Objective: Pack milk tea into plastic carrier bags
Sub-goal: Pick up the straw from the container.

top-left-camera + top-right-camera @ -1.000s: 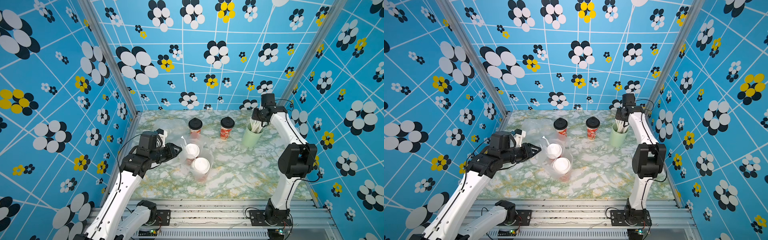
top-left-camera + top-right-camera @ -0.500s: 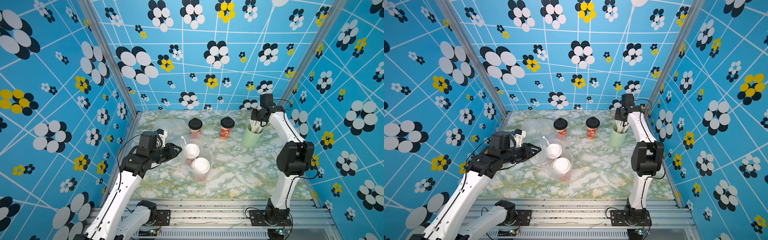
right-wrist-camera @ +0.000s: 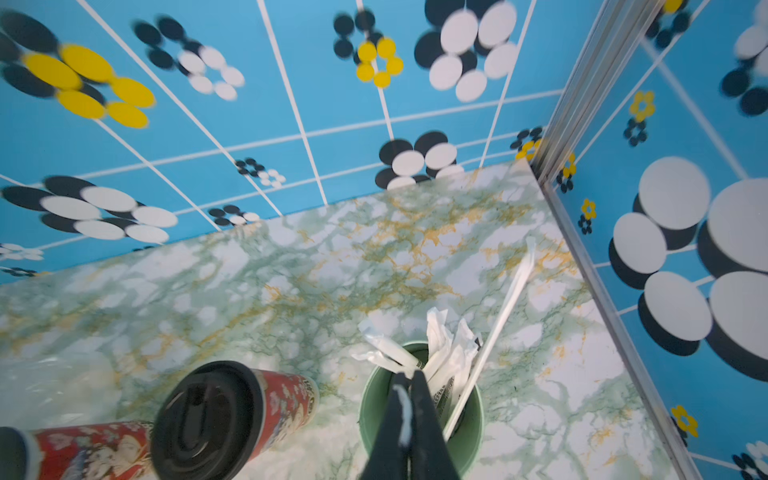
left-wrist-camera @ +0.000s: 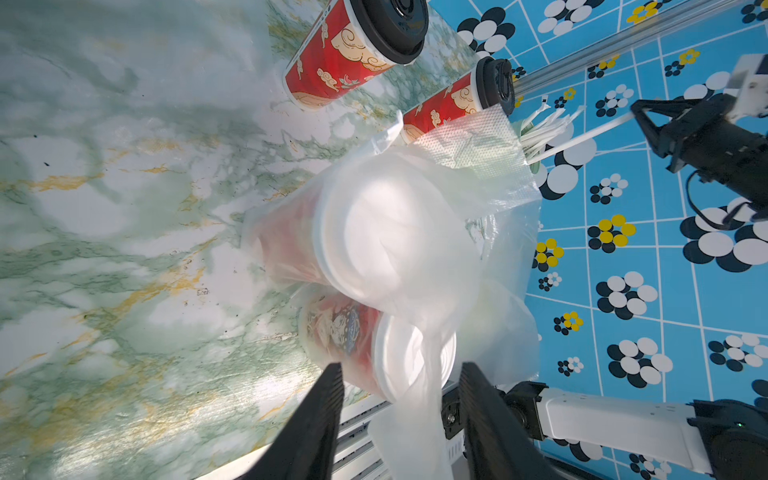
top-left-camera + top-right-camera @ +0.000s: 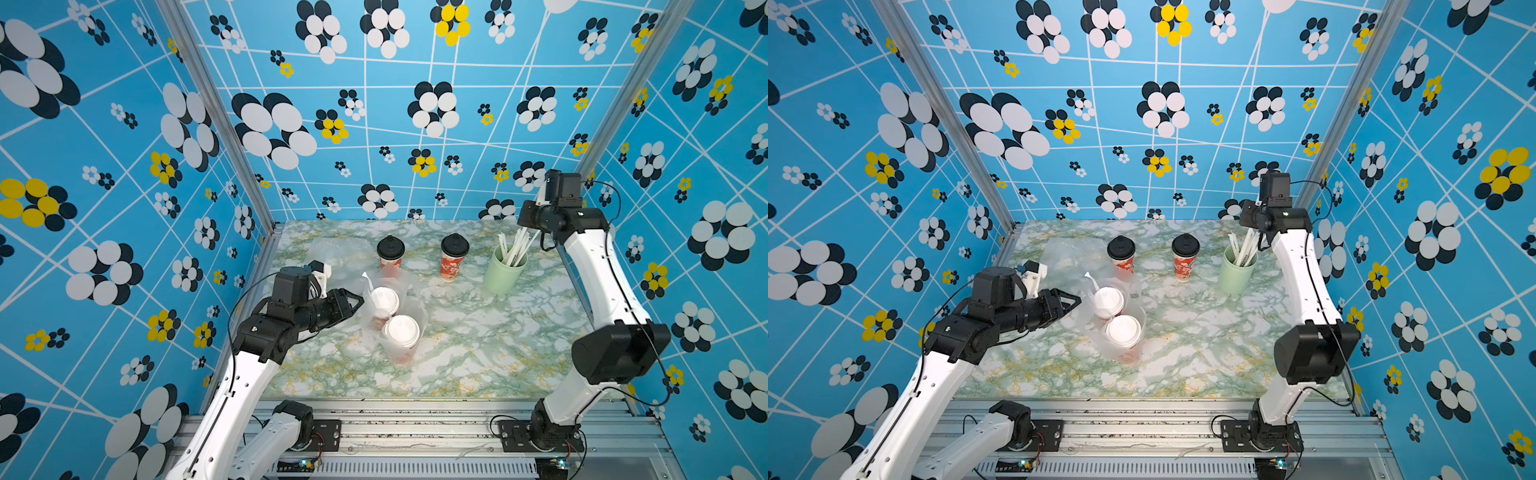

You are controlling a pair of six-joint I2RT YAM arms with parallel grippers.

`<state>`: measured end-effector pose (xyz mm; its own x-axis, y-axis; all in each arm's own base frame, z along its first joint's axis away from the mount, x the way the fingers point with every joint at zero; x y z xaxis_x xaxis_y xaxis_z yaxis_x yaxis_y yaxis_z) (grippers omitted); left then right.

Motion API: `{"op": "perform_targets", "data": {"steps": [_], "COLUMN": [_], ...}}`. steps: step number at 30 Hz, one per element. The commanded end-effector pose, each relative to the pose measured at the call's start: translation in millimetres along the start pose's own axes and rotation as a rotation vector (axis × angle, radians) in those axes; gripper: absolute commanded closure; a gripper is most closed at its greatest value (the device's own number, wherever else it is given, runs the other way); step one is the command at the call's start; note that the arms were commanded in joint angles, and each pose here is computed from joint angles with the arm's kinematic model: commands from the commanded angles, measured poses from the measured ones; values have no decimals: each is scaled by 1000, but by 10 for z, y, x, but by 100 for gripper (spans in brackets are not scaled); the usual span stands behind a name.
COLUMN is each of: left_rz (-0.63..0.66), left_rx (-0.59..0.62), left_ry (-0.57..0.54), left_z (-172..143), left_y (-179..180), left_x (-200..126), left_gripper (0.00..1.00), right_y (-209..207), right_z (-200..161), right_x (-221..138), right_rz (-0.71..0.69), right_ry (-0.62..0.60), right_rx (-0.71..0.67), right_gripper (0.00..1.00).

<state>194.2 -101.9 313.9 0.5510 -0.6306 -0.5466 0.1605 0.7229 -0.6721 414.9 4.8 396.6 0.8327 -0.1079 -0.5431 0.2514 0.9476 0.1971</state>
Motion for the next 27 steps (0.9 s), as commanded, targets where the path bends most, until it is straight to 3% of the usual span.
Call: {"op": "perform_targets", "data": {"steps": [1, 7, 17, 27], "left_rz": [-6, 21, 30, 37], "left_rx": [-18, 12, 33, 46], "left_ry": [19, 65, 115, 155], "left_z": [-102, -265, -473, -592], "left_y": [-32, -119, -208, -254], "left_x": [-36, -46, 17, 102], "left_gripper": [46, 40, 40, 55], "right_y": [67, 357, 863, 1402], "right_z": [-58, -143, -507, -984], "right_x": [-352, -980, -1532, -2382], "right_rz": [3, 155, 450, 864], "right_ry": [-10, -59, -4, 0], "right_rx": [-47, -86, -172, -276], "right_gripper": [97, 98, 99, 99]}}
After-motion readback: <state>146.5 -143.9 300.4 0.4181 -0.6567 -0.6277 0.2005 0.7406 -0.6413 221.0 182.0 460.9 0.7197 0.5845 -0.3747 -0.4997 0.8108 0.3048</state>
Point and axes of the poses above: each gripper's point midway between its finger pads, its own x axis out along the fingers, its own y axis along the line the jaws close on, z = x × y, the point moved 7 cm from there along -x, back along the fingers, and after that the axes turned 8 degrees about x, right-handed, at the moved point
